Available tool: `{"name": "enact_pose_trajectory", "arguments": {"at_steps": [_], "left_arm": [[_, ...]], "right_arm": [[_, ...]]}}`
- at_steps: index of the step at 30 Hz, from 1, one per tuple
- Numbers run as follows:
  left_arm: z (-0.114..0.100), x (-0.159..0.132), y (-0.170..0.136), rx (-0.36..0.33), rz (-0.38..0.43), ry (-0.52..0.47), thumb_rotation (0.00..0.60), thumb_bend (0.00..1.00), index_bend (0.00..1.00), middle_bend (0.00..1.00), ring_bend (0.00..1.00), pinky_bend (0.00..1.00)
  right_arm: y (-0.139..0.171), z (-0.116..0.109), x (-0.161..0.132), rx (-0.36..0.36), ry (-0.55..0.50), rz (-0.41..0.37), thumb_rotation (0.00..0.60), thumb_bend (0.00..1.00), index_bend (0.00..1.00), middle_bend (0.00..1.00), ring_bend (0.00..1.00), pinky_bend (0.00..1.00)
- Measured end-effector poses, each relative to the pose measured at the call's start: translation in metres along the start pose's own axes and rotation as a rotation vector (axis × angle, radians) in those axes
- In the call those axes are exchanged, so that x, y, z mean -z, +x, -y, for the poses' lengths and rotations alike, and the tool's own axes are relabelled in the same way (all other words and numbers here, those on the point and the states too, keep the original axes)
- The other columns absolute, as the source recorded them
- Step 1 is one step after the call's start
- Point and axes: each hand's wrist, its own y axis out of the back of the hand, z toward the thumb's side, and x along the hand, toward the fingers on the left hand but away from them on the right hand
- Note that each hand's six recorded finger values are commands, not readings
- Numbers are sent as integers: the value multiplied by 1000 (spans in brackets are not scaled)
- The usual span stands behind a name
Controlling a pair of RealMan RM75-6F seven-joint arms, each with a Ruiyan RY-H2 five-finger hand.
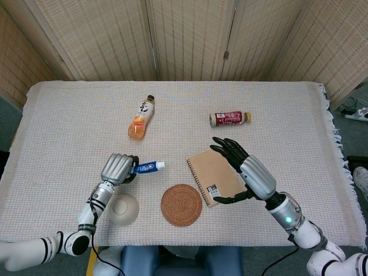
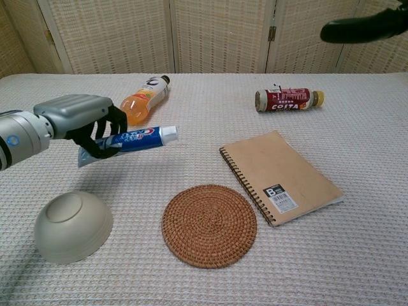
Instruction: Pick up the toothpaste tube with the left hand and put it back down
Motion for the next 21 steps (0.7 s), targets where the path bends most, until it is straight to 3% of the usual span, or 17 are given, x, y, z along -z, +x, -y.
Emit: {"name": "enact_pose_trajectory", "arguments": {"at_steps": [3,8,15,19,21], "left_arm": [[9,6,3,32,-34,39,600,689,568,640,506,521],[20,13,5,85,-85,67,600,523,305,428,343,410],[19,15,1,78,-96,34,600,484,193,348,271,333],[8,23,-10,48,-102,10,600,483,204,347,271,310],[-1,29,-18,23,-111,-6,600,483,219,347,271,298]], "right_arm": [[7,-2,8,-7,37,29,410,143,0,0,0,0],[21,-5,20,-11,72,74,412,143,0,0,0,0],[34,-9,37,-15,117,134,417,144,0,0,0,0],[45,-14,48,-11,190,178,600,147,0,0,0,0],[51,-17,53,-8,242,203,600,147,0,0,0,0]]}}
